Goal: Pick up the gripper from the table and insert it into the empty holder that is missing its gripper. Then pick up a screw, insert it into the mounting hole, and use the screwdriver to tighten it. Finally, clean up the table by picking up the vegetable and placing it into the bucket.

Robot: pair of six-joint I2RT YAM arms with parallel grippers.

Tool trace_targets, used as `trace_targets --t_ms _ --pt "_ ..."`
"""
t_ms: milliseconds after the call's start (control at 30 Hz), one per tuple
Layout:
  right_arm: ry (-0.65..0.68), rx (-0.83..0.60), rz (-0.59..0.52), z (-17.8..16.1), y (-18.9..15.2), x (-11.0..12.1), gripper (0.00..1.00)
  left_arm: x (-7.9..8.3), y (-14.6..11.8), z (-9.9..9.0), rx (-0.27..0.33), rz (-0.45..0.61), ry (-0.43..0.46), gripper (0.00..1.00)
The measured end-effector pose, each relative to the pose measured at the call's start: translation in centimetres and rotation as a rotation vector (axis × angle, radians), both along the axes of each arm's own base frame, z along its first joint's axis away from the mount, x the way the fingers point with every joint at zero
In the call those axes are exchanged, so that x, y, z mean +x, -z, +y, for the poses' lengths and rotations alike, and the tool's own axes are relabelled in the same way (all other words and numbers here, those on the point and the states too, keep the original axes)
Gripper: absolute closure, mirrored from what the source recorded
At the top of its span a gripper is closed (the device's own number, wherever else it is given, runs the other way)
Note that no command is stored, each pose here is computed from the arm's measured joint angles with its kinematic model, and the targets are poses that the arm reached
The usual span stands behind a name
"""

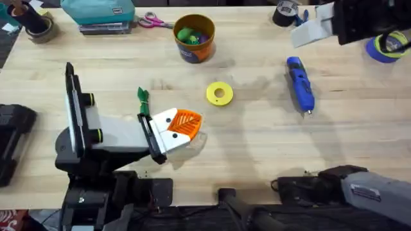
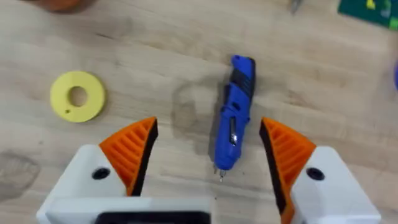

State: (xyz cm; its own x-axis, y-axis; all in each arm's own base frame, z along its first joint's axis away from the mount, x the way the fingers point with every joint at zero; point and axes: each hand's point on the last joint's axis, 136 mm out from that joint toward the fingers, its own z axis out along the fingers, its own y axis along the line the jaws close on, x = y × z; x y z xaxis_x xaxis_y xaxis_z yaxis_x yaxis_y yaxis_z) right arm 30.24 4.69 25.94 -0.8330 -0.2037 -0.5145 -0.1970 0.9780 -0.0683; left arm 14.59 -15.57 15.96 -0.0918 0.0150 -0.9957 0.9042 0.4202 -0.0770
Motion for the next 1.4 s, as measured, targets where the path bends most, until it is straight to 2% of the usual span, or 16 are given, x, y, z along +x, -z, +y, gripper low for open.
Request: trace_targets --t_ms 267,733,833,867,933,1267,1400 --pt "0.169 0.003 0.177 -4.6 4.9 2.0 0.003 0.0 0.0 0.0 0.000 0.000 0.000 0.997" --pt "0.136 -0.012 0.443 -5.9 15.3 5.2 0.004 0.0 0.0 0.0 0.000 0.000 0.000 0.997" --pt "0.121 0.012 0.459 -5.6 16.6 5.7 0.004 0.0 0.0 0.0 0.000 0.000 0.000 0.997" --pt "0.118 0.028 0.438 -5.8 17.5 6.9 0.004 0.0 0.0 0.0 0.000 0.000 0.000 0.997" --pt "0.121 0.030 0.422 -6.1 17.8 7.3 0.004 0.0 0.0 0.0 0.000 0.000 0.000 0.997" --pt "0.127 0.031 0.458 -7.0 20.2 5.8 0.003 0.0 0.0 0.0 0.000 0.000 0.000 0.997" --pt "0.119 0.029 0.448 -7.0 21.2 5.9 0.003 0.0 0.0 0.0 0.000 0.000 0.000 0.997"
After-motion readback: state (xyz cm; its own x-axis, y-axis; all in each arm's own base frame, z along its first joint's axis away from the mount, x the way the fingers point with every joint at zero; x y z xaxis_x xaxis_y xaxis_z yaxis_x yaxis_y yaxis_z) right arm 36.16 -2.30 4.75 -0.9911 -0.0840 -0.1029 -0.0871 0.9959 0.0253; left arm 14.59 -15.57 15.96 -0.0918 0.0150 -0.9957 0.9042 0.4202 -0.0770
